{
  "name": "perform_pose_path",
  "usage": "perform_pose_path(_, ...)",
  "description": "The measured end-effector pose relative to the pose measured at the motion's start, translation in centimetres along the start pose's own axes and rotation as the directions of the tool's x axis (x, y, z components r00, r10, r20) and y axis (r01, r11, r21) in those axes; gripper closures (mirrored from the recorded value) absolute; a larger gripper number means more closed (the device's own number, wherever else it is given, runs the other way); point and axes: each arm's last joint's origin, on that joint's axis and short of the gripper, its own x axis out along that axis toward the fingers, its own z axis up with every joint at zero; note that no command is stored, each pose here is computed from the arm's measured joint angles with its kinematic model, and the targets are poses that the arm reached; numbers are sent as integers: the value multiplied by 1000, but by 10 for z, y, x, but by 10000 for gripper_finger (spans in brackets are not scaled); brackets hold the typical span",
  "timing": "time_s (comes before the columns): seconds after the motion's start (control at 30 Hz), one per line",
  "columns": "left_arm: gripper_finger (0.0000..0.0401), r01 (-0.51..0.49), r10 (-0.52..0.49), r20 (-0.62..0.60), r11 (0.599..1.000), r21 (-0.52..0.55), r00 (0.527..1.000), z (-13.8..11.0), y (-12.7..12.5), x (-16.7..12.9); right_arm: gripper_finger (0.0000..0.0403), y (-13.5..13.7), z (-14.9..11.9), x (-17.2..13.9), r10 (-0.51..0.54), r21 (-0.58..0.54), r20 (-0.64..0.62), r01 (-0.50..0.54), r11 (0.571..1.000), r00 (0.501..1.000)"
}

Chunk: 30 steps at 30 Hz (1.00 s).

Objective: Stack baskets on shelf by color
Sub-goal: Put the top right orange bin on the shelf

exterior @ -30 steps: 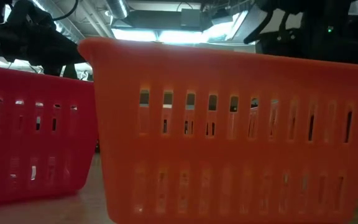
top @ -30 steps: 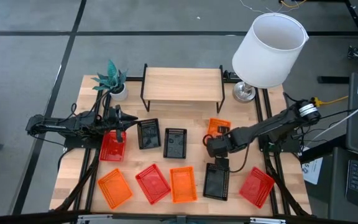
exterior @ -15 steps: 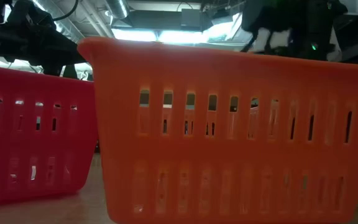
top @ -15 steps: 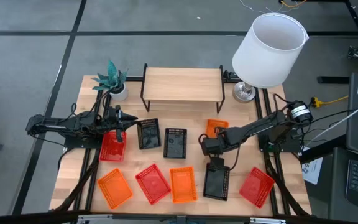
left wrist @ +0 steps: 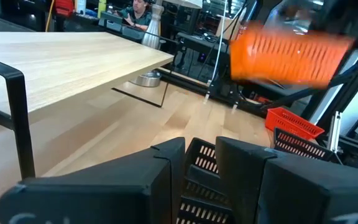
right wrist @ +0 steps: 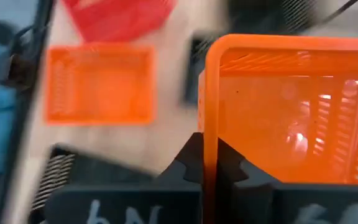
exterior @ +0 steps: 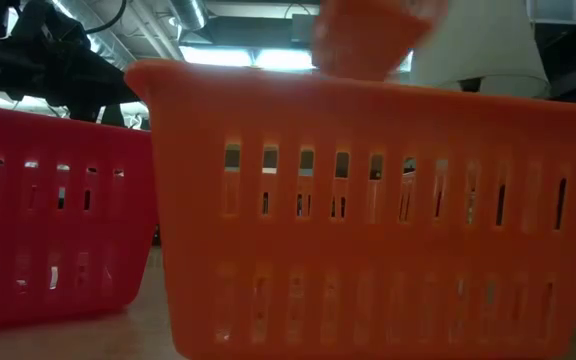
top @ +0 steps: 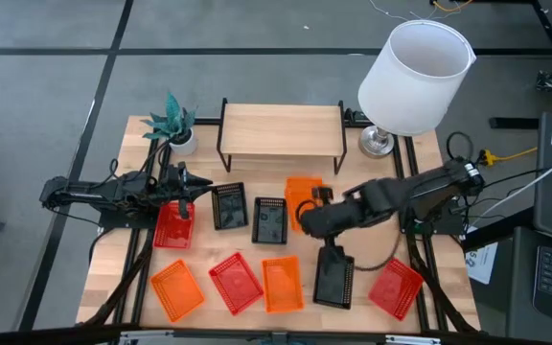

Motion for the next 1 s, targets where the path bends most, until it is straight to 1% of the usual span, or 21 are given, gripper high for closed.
perform_pose_path(0.07,319,0,0,0,1000,0,1000,0,0,0,402,-11,14,-23,-145,-58,101,151,987,984)
perform_pose_path(0.1,319,0,0,0,1000,0,1000,0,0,0,402,-18,21,-33,-213,-77,154,226,971,965)
perform_pose_path(0.13,319,0,0,1,1000,-1,1000,0,0,0,402,-25,27,-43,-259,-93,197,281,955,945)
perform_pose_path(0.17,319,0,0,0,1000,-1,1000,0,0,0,402,-34,33,-51,-288,-96,241,318,943,927)
perform_pose_path(0.23,319,0,0,1,1000,-1,1000,0,0,0,402,-54,45,-65,-314,-73,331,356,932,890)
perform_pose_path(0.3,319,-6,6,3,1000,-1,1000,0,0,0,403,-80,54,-75,-347,-23,396,387,922,850)
perform_pose_path(0.37,319,-13,13,5,1000,-2,1000,0,0,0,403,-110,62,-79,-397,42,422,420,907,815)
perform_pose_path(0.43,319,-12,12,5,1000,-2,1000,0,0,0,403,-140,65,-74,-429,83,393,434,897,813)
perform_pose_path(0.5,319,-12,12,6,1000,-2,1000,0,0,0,403,-171,66,-62,-433,116,355,421,900,828)
perform_pose_path(0.63,319,-13,13,5,1000,0,1000,0,0,0,403,-223,63,-27,-340,133,266,315,940,902)
perform_pose_path(0.7,319,-12,12,5,1000,0,1000,0,0,0,403,-242,59,-5,-288,141,194,264,954,938)
perform_pose_path(0.77,319,-13,13,5,1000,0,1000,0,0,0,403,-255,53,20,-254,152,109,236,960,961)
perform_pose_path(0.87,319,-12,12,5,1000,0,1000,0,0,0,403,-264,43,49,-211,148,-12,211,966,977)
perform_pose_path(0.93,319,-13,13,5,1000,0,1000,0,0,0,403,-265,37,64,-206,136,-94,218,966,974)
perform_pose_path(1.0,319,-13,13,5,1000,1,1000,0,0,0,403,-266,30,79,-232,120,-180,255,959,956)
